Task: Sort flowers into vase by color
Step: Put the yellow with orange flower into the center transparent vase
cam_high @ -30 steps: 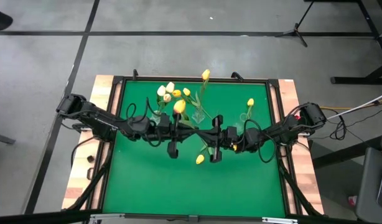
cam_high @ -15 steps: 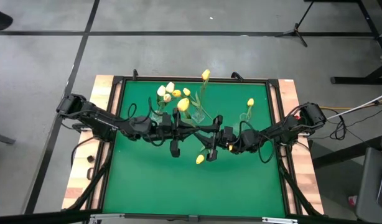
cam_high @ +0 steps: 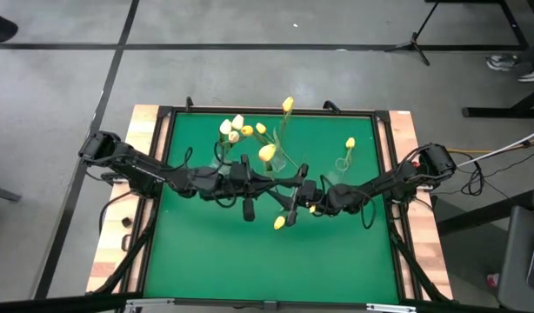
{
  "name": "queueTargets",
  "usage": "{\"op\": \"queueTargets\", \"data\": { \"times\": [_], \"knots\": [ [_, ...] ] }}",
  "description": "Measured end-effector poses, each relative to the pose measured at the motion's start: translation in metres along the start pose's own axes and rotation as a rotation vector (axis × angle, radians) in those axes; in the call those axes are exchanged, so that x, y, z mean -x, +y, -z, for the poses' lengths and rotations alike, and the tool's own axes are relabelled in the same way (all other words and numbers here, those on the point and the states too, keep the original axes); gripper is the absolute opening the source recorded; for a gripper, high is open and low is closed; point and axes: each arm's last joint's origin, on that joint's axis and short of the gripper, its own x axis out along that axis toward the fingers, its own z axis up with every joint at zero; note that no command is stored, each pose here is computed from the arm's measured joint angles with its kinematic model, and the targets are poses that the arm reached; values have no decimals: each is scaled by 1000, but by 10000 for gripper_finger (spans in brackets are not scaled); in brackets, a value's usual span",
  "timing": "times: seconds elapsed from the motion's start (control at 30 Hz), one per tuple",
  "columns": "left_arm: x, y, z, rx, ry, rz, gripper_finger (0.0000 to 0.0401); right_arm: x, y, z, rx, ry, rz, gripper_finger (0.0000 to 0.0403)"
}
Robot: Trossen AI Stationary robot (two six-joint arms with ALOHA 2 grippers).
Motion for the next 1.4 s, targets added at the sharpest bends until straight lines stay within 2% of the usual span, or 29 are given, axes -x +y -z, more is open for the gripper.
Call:
{"op": "queueTargets", "data": {
  "times": [0.33,0.6,0.83,1.07,1.4],
  "knots": [
    [1,3,13,-56,132,-26,7,1,-2,10,55,98,73,159],
    [2,4,19,-80,189,-30,6,3,-3,23,-2,213,79,159],
    [2,4,22,-87,226,22,6,3,-1,26,-40,244,26,159],
    [4,6,29,-116,307,12,6,2,-3,27,-61,258,4,159],
    [5,4,31,-119,338,79,5,0,-7,32,-123,310,-34,159]
  ]
}}
